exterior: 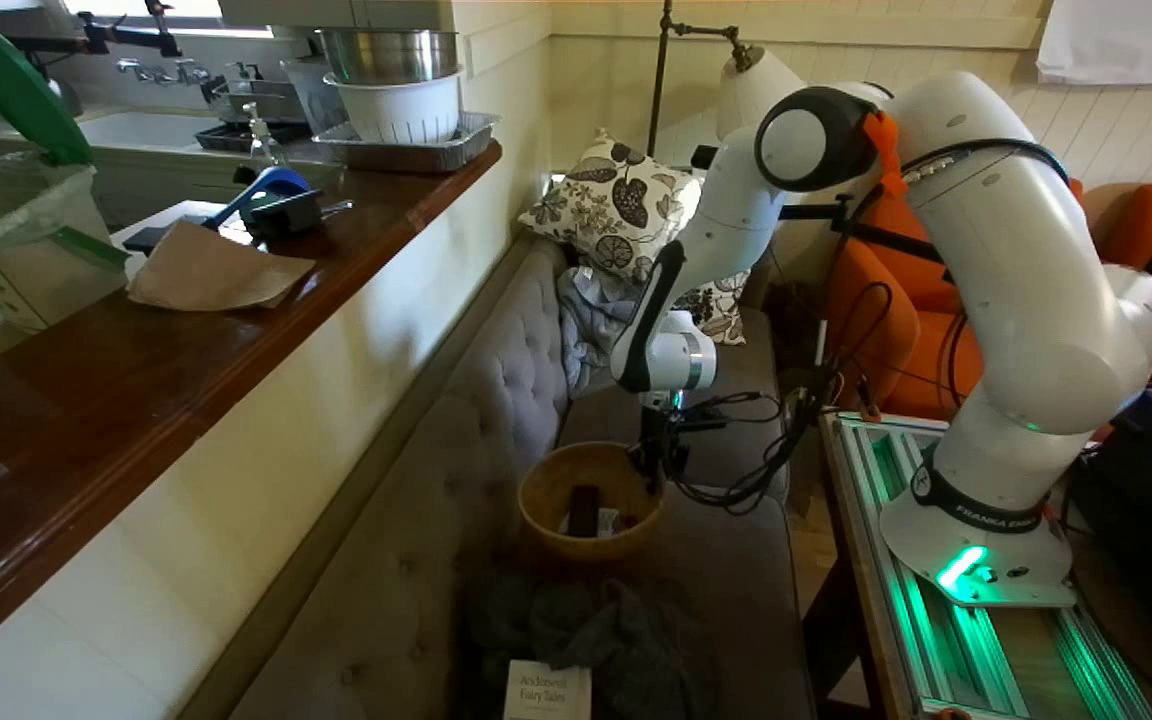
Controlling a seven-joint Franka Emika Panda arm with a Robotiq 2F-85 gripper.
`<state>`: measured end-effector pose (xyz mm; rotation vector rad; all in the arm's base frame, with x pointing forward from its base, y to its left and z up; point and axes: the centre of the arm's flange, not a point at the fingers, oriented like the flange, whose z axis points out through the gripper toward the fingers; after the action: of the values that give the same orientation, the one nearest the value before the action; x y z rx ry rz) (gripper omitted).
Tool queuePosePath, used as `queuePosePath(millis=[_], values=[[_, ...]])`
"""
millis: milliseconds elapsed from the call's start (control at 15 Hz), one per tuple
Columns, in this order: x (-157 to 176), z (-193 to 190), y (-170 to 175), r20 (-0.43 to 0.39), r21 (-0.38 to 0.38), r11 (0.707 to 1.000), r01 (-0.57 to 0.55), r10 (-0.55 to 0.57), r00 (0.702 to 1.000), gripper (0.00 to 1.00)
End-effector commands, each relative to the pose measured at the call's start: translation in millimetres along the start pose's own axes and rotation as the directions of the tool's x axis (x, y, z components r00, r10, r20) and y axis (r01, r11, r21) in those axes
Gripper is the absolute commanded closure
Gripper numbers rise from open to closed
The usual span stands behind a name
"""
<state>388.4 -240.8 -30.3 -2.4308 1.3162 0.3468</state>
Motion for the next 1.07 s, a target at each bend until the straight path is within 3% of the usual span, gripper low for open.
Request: queuePosePath(millis=[0,400,467,533,600,733,800,1000], values=[[-24,-41,16,-0.009,0.106,0.994,0.01,-0.009,1.0,0.95],[-39,-79,37,-0.14,0.235,0.966,-0.106,0.141,0.98,0.95],[-42,-82,36,-0.157,0.23,0.965,-0.123,0.161,0.974,0.95],[-16,-57,39,-0.118,0.183,0.976,-0.121,0.145,0.982,0.95],[-17,-61,41,-0.129,0.186,0.974,-0.128,0.153,0.98,0.82],[-17,-54,45,-0.122,0.172,0.976,-0.135,0.157,0.98,0.82],[-15,-45,40,-0.114,0.177,0.974,-0.141,0.163,0.98,0.95],[1,-47,29,-0.138,0.301,0.924,-0.236,0.287,0.948,0.95]])
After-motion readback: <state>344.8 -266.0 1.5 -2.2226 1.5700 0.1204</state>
